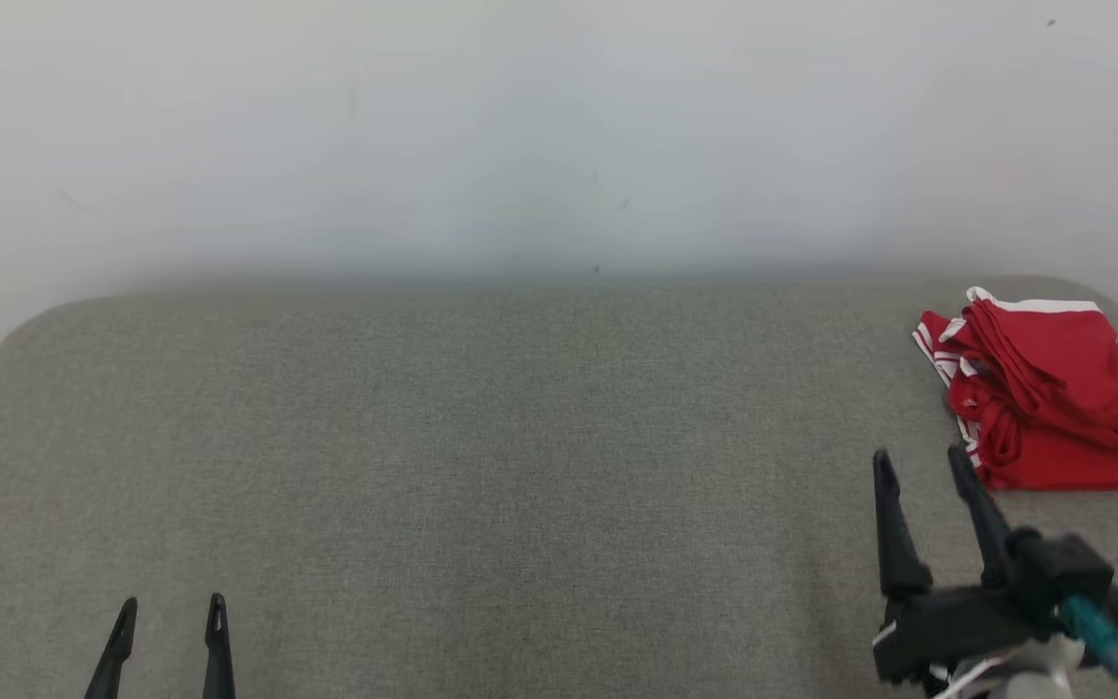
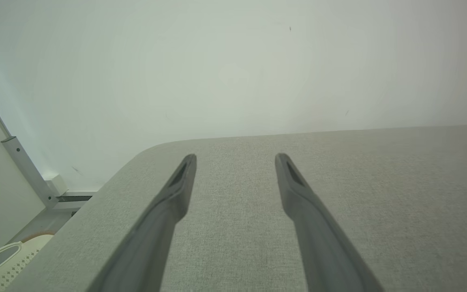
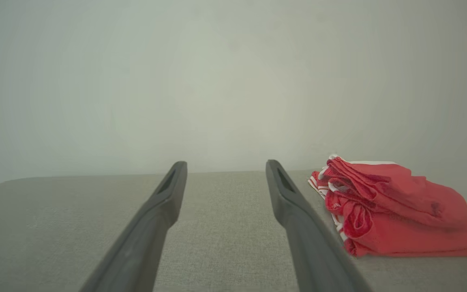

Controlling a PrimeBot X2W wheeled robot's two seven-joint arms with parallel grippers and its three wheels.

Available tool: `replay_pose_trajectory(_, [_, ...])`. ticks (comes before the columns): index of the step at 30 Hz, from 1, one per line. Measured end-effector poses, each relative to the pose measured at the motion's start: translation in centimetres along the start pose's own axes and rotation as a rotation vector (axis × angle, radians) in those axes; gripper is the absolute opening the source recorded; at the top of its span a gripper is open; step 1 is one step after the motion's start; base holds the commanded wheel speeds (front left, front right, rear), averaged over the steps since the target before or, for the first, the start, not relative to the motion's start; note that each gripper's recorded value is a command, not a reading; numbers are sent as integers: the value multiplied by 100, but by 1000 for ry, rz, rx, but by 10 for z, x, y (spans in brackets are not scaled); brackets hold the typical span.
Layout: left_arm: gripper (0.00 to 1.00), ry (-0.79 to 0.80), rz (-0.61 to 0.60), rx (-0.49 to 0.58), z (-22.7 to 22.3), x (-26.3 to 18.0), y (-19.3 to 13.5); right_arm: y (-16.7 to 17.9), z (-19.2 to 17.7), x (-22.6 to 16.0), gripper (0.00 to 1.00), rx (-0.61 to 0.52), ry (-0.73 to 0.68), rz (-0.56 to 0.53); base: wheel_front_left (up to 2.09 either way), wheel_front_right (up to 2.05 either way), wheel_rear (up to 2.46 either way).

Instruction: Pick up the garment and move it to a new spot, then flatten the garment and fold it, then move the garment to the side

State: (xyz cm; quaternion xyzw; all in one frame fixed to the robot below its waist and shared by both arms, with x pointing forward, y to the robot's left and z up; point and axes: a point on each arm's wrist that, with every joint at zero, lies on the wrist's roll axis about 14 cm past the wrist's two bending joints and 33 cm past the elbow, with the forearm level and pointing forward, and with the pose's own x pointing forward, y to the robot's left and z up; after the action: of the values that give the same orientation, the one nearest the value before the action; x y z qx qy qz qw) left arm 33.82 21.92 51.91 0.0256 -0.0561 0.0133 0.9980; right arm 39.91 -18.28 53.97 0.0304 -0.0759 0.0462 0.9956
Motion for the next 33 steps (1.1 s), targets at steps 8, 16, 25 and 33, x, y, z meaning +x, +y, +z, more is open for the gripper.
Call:
replay_pose_trajectory(8, [100,10,37,35,-2,-15,13,23,-20,-42,100,46,46,24,0,0,0])
replay_pose_trajectory(16, [100,23,8,8,-6,-24,7,33,-34,-65,100,77,91,36,0,0,0])
replay_pose_trajectory(25, [100,50,-14,-30,-15,-25,-1,35,-30,-67,100,83,80,41,0,0,0])
replay_pose_trajectory(33, [100,59,-13,-41,-17,-24,-2,33,-31,-68,100,78,81,34,0,0,0])
